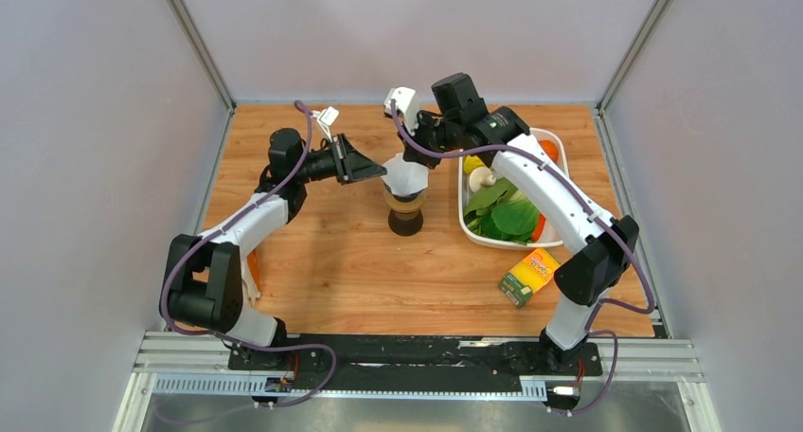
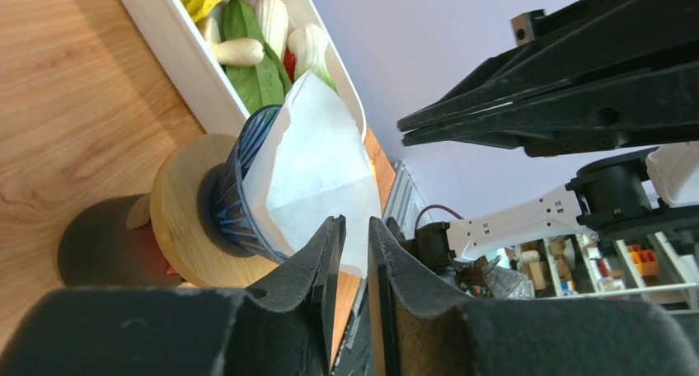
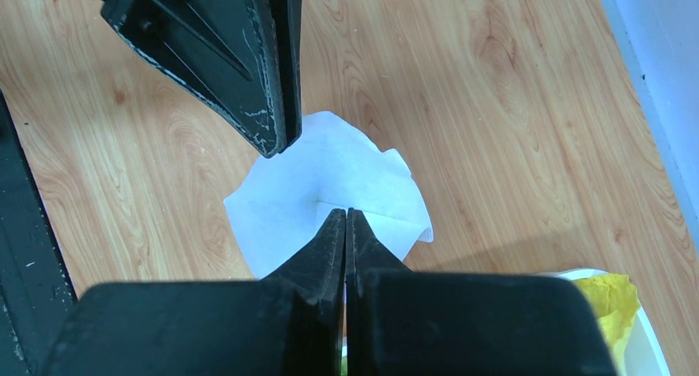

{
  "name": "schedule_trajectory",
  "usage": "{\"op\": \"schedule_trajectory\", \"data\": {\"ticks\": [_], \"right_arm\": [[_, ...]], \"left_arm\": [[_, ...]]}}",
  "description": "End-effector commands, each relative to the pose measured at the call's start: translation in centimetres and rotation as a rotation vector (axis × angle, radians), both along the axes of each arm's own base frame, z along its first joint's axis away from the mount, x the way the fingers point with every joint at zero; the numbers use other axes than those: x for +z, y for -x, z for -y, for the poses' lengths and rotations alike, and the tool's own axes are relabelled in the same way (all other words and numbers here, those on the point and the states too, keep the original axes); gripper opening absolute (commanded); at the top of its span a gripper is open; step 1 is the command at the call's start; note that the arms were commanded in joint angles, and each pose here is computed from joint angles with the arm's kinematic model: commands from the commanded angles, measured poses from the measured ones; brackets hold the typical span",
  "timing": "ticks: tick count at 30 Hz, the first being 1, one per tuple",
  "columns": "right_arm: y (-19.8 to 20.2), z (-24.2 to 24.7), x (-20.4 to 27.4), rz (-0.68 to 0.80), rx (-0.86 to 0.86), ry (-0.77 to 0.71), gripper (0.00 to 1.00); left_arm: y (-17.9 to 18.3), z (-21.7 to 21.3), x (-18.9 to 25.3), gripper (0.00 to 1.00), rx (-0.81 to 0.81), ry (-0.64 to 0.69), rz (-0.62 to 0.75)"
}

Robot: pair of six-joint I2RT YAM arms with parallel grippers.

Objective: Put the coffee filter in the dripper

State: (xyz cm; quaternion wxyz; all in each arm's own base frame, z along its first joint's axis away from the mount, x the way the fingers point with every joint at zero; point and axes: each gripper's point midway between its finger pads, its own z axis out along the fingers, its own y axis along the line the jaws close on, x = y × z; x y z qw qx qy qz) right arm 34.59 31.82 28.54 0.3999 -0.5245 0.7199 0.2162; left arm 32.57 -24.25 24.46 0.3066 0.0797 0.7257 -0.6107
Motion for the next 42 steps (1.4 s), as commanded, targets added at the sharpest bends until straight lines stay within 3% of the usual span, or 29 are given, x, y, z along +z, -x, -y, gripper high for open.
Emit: {"op": "schedule_trajectory", "data": {"ticks": [1,7,9,10,11,12,13,16,21,26,32,36,39,42], "right_arm": [[0.2,0.3,3.3,0.056,-0.009,-0.093,0.00],[-0.2,1.2,4.7,0.058,-0.037,-0.144,0.00],[-0.5,1.7,5.6,0.050,-0.057,-0.186,0.00],[-0.7,2.1,6.1,0.050,-0.068,-0.209,0.01],[-0.9,2.6,6.7,0.052,-0.079,-0.235,0.01],[-1.2,3.2,7.8,0.068,-0.093,-0.273,0.03],[-1.5,4.0,8.3,0.068,-0.113,-0.305,0.04],[-2.6,7.2,10.6,0.096,-0.190,-0.412,0.07],[-4.0,14.1,12.1,0.154,-0.354,-0.532,0.12],[-5.2,21.9,10.3,0.159,-0.535,-0.546,0.17],[-5.2,27.2,4.6,0.109,-0.670,-0.485,0.65],[-4.3,28.1,0.2,0.086,-0.689,-0.407,0.86],[-3.5,28.2,-2.4,0.061,-0.695,-0.372,0.97],[-3.1,28.1,-3.4,0.045,-0.697,-0.372,1.00]], "left_arm": [[0.2,0.1,4.2,0.29,-0.021,0.009,0.178],[0.5,0.0,5.4,0.43,-0.034,-0.012,0.232],[0.4,-0.2,5.7,0.52,-0.028,-0.055,0.255],[-0.2,-0.3,6.7,0.59,-0.016,-0.088,0.337],[0.0,-0.5,6.3,0.63,-0.016,-0.123,0.304],[-0.7,-0.8,7.6,0.67,0.000,-0.167,0.402],[-0.4,-1.2,6.8,0.67,-0.002,-0.217,0.353],[-0.7,-2.8,8.1,0.69,0.012,-0.366,0.437],[-2.2,-5.9,10.9,0.70,0.088,-0.476,0.489],[-4.7,-9.8,10.3,0.72,0.181,-0.577,0.373],[-7.3,-14.7,6.2,0.74,0.290,-0.819,0.259],[-7.3,-16.2,3.0,0.75,0.330,-0.900,0.211],[-6.9,-17.4,0.1,0.76,0.373,-0.957,0.175],[-6.2,-17.9,-1.6,0.77,0.393,-0.980,0.137]]}}
